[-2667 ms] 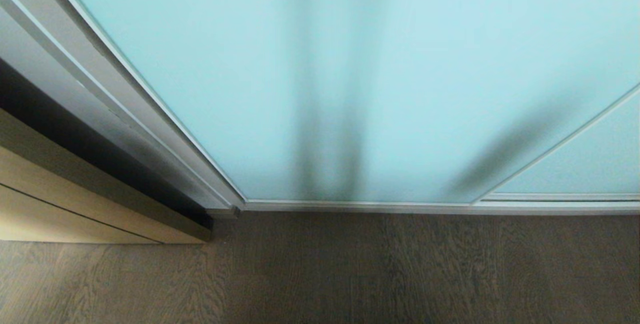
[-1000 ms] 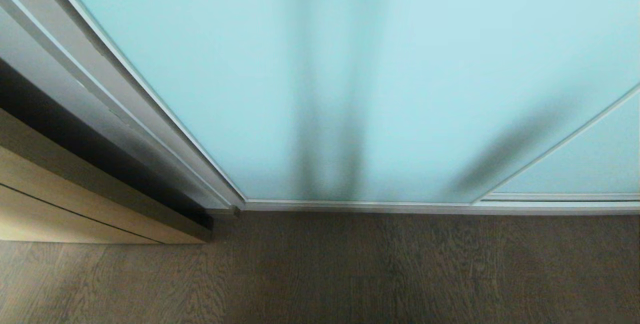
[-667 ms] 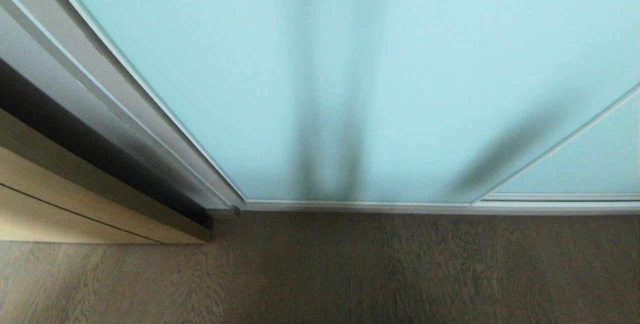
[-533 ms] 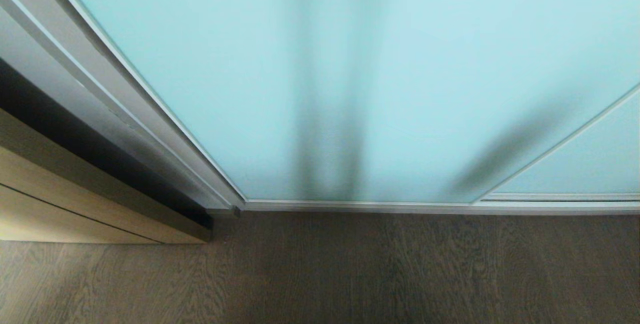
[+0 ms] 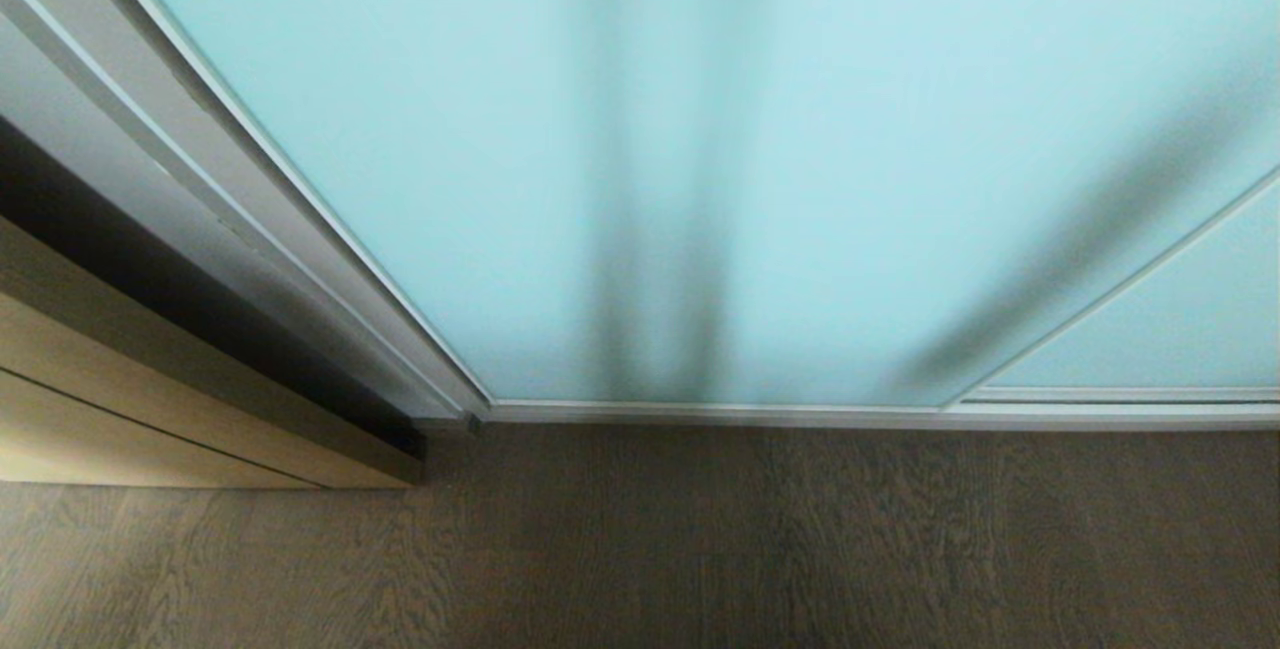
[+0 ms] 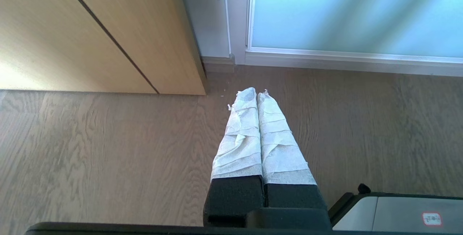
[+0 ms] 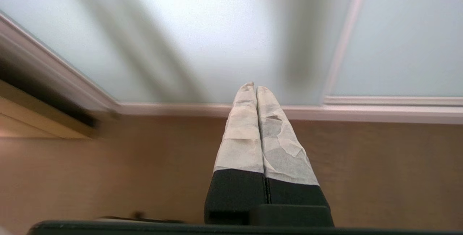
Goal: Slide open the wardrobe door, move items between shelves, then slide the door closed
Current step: Open the door
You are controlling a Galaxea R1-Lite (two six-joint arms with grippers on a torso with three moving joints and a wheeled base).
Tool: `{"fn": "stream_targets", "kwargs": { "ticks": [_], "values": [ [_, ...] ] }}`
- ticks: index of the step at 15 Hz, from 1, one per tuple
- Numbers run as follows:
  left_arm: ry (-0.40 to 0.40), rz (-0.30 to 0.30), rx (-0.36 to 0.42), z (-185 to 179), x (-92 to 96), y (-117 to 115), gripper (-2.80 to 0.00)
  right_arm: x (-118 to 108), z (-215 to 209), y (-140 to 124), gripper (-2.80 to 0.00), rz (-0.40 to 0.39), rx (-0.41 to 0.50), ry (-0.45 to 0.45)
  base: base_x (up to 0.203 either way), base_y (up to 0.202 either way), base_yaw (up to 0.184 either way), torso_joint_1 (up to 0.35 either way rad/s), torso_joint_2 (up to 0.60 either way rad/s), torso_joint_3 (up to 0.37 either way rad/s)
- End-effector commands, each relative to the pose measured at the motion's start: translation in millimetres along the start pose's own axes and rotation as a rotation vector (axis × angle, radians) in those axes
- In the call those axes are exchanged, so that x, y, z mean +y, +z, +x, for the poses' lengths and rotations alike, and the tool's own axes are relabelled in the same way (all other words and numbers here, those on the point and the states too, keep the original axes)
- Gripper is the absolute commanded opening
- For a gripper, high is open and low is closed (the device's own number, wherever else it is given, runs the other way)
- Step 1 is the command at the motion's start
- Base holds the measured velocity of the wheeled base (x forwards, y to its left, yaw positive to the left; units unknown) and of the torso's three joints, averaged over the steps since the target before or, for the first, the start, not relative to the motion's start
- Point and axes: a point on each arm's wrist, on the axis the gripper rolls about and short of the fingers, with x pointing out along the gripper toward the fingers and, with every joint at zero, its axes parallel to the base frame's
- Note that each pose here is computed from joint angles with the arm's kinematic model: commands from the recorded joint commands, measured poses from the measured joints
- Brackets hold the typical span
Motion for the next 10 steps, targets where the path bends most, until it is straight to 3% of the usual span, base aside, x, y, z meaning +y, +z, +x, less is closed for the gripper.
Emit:
{"fn": "stream_targets", "kwargs": {
  "ticks": [1, 3, 6, 10],
  "values": [
    [0.000, 0.000, -0.001, -0.1, 0.0, -0.1, -2.80, 3.2, 25.2, 32.3, -2.80, 0.055, 0.065, 0.004, 0.000, 0.000, 0.000, 0.000, 0.00, 0.000],
    [0.000, 0.000, -0.001, -0.1, 0.0, -0.1, -2.80, 5.4, 47.6, 55.7, -2.80, 0.121, 0.084, 0.014, 0.000, 0.000, 0.000, 0.000, 0.00, 0.000],
    [0.000, 0.000, -0.001, -0.1, 0.0, -0.1, -2.80, 6.2, 82.1, 77.8, -2.80, 0.160, 0.082, 0.017, 0.000, 0.000, 0.000, 0.000, 0.00, 0.000],
    [0.000, 0.000, -0.001, -0.1, 0.0, -0.1, -2.80, 2.9, 123.2, 88.8, -2.80, 0.100, 0.041, -0.005, 0.000, 0.000, 0.000, 0.000, 0.00, 0.000]
  ]
}}
